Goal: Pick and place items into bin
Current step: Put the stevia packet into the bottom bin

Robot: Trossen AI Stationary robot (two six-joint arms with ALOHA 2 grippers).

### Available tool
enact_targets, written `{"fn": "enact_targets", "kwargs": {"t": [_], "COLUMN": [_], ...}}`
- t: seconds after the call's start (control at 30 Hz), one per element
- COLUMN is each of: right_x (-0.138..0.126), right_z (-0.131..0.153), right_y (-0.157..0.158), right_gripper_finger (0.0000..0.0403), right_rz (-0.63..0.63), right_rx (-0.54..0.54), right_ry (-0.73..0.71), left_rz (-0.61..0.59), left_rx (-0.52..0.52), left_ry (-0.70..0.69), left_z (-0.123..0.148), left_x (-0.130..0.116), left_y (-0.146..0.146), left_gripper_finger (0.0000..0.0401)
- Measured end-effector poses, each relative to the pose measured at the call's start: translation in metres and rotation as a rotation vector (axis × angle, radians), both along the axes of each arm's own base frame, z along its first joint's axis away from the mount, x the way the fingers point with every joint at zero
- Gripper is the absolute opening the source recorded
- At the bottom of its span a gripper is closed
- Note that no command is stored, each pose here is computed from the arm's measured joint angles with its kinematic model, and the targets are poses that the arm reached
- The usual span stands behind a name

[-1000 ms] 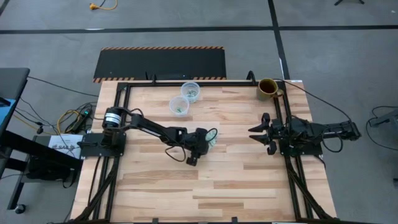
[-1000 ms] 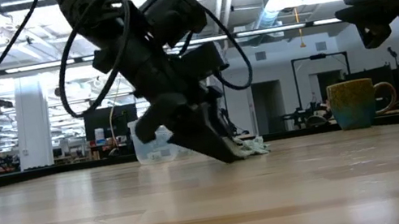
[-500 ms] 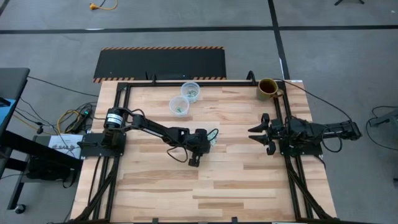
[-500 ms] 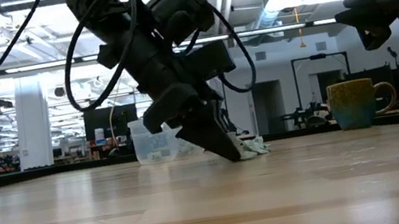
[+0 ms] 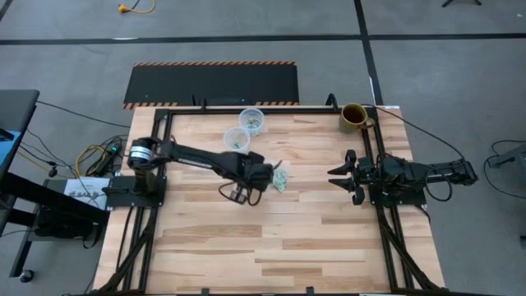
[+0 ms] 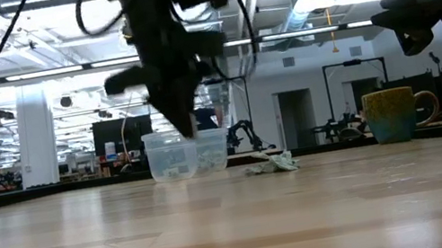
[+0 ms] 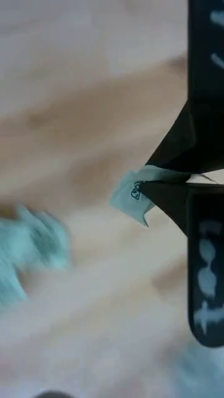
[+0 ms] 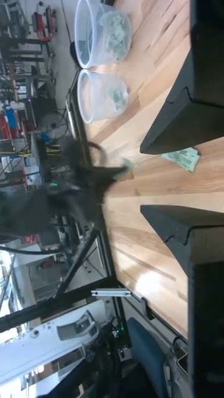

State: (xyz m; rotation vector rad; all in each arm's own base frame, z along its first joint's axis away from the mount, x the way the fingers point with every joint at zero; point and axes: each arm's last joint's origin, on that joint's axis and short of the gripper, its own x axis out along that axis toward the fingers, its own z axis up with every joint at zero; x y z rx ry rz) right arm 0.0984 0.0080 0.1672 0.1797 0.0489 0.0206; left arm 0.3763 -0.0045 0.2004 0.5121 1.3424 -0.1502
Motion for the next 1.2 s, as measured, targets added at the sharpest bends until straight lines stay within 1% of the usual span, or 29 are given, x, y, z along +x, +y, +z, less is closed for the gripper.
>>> {"fn": "enact_targets", "kwargs": {"t": [0.13, 0.23, 0.33, 0.43, 0.53, 0.73, 0.87, 1.03, 1.13, 1.2], "right_x": [0.000, 0.000, 0.000, 0.000, 0.000, 0.000, 0.000, 0.000, 0.000, 0.000], "right_z": [0.000, 0.000, 0.000, 0.000, 0.000, 0.000, 0.000, 0.000, 0.000, 0.000], "right_y": [0.000, 0.000, 0.000, 0.000, 0.000, 0.000, 0.000, 0.000, 0.000, 0.000], "right_gripper_finger": [0.0136, 0.0136, 0.0136, 0.0136, 0.0136, 0.0136, 0.0136, 0.0136, 0.0136, 0.0136], "right_rz": [0.000, 0.000, 0.000, 0.000, 0.001, 0.001, 0.000, 0.000, 0.000, 0.001], "right_rx": [0.000, 0.000, 0.000, 0.000, 0.000, 0.000, 0.000, 0.000, 0.000, 0.000], "right_ry": [0.000, 0.000, -0.001, -0.001, -0.001, -0.001, -0.001, -0.001, -0.001, -0.001], "left_rz": [0.072, 0.173, 0.268, 0.349, 0.400, 0.398, 0.374, 0.359, 0.340, 0.345], "left_rx": [0.137, 0.230, 0.253, 0.240, 0.188, -0.006, -0.078, -0.071, -0.055, -0.038], "left_ry": [-0.028, -0.042, -0.050, -0.046, -0.037, -0.036, -0.084, -0.130, -0.144, -0.142], "left_z": [0.037, 0.058, 0.072, 0.078, 0.078, 0.074, 0.074, 0.076, 0.077, 0.077], "left_x": [-0.019, -0.036, -0.052, -0.062, -0.069, -0.079, -0.080, -0.077, -0.076, -0.076], "left_y": [0.018, 0.037, 0.058, 0.081, 0.104, 0.135, 0.146, 0.151, 0.151, 0.152], "left_gripper_finger": [0.0000, 0.0000, 0.0000, 0.0000, 0.0003, 0.0009, 0.0009, 0.0014, 0.0034, 0.0055]}}
